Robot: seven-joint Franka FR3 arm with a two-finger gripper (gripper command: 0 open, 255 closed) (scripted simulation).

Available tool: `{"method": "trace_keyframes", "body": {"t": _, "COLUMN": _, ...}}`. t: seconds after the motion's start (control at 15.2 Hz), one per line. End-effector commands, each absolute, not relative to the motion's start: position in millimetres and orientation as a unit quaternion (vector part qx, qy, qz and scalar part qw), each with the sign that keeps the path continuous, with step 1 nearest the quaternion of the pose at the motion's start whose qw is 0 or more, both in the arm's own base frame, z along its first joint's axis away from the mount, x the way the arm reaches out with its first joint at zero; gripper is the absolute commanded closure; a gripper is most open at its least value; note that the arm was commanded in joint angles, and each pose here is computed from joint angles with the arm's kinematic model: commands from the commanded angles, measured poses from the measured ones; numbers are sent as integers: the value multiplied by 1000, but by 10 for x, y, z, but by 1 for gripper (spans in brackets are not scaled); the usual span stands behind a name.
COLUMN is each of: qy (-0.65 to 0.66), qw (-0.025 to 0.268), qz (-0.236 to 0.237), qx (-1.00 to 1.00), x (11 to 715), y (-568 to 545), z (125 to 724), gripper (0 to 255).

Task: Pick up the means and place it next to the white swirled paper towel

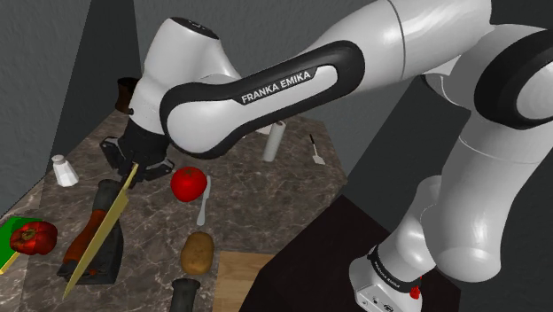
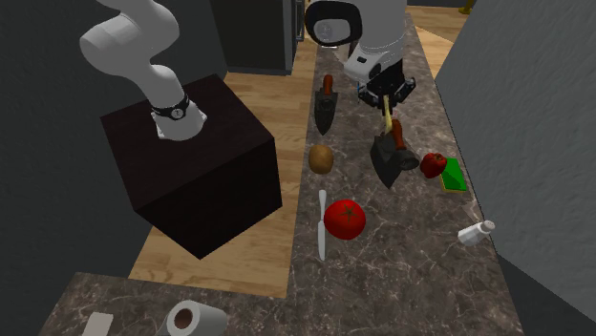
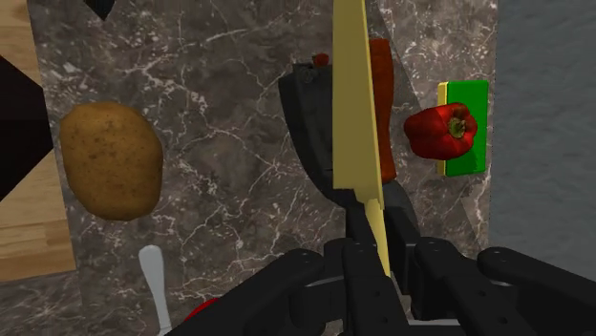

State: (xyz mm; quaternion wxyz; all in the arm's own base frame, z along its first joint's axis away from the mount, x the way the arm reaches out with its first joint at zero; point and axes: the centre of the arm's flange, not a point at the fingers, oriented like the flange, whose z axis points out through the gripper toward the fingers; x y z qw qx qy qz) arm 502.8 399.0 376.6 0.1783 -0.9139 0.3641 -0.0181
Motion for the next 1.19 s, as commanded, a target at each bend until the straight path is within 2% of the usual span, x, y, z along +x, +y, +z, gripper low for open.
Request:
{"method": "trace_keyframes", "body": {"t": 0.0, "qy": 364, "qw": 178, "qz": -18, "qx": -914, "x": 5032, "y": 3987, "z": 3871, "gripper": 255}}
{"method": "trace_keyframes", "body": {"t": 0.2, "qy": 364, "qw": 178, "qz": -18, "qx": -914, "x": 5032, "y": 3987, "z": 4020, "gripper": 255}}
{"method": "trace_keyframes", "body": {"t": 1.12, "qy": 364, "qw": 178, "qz": -18, "qx": -914, "x": 5404, "y": 2177, "z": 4021, "gripper": 255}}
